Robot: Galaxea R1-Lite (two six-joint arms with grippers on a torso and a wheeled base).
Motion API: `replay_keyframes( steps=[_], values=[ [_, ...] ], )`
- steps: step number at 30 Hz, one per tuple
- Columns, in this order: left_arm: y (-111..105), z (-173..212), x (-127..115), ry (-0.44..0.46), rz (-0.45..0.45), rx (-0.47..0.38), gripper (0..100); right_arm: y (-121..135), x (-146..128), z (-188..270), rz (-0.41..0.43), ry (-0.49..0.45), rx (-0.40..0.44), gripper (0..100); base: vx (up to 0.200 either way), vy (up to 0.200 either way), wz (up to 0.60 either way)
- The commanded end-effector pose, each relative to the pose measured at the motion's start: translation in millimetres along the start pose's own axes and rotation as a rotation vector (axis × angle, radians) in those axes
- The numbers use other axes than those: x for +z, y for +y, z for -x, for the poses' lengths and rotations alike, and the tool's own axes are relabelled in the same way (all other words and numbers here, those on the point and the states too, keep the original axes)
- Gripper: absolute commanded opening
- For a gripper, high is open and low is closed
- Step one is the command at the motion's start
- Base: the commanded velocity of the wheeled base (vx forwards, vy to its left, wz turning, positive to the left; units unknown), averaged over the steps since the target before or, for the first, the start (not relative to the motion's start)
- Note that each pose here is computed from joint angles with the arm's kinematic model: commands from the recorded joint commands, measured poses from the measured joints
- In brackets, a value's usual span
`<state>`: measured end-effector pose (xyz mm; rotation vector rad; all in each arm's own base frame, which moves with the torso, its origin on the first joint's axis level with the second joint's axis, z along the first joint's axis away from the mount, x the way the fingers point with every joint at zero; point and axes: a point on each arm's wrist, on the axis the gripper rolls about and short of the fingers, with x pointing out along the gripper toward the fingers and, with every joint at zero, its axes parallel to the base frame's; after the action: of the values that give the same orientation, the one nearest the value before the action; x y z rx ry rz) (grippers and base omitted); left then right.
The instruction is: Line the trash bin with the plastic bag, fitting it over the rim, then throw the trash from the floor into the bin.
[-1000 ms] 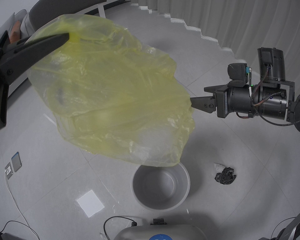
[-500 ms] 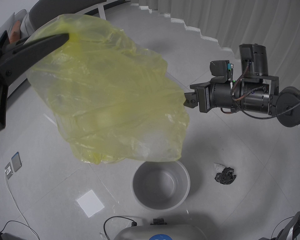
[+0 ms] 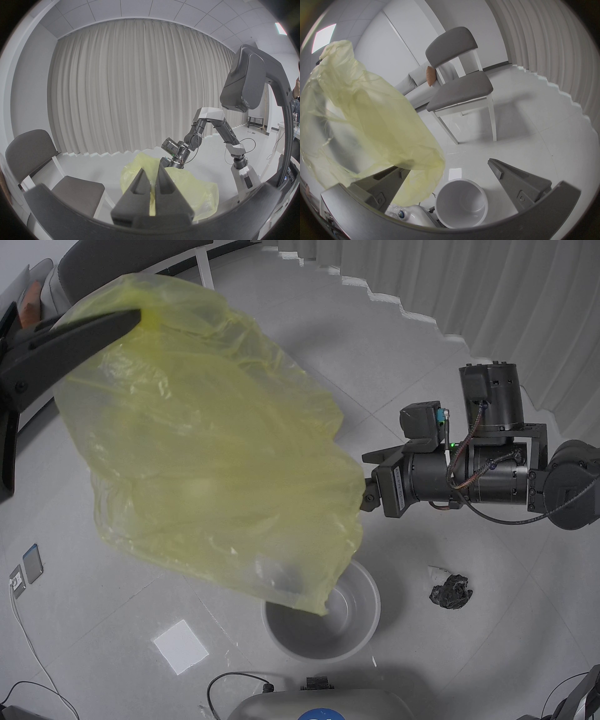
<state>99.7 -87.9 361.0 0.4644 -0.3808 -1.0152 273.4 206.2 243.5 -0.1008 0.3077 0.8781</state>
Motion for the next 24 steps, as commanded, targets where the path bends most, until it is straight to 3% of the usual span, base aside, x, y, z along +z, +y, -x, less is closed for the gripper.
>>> replay_keyframes(
  steps=[1, 5, 18, 24],
  values=[
    [1, 0, 0, 0.001, 0.001, 0.006, 0, 19, 12, 11, -0.011, -0.056, 0.047, 100, 0.0, 0.0, 0.0],
    [2, 1, 1, -0.007, -0.004, 0.015, 0, 36, 17, 23, -0.063, -0.068, 0.118, 100, 0.0, 0.0, 0.0],
    [2, 2, 4, -0.023, -0.012, 0.023, 0, 4, -29, 4, -0.087, 0.083, 0.031, 100, 0.0, 0.0, 0.0],
    [2, 2, 4, -0.023, -0.011, 0.022, 0, 1, -24, 25, -0.074, 0.054, 0.007, 100, 0.0, 0.0, 0.0]
  ],
)
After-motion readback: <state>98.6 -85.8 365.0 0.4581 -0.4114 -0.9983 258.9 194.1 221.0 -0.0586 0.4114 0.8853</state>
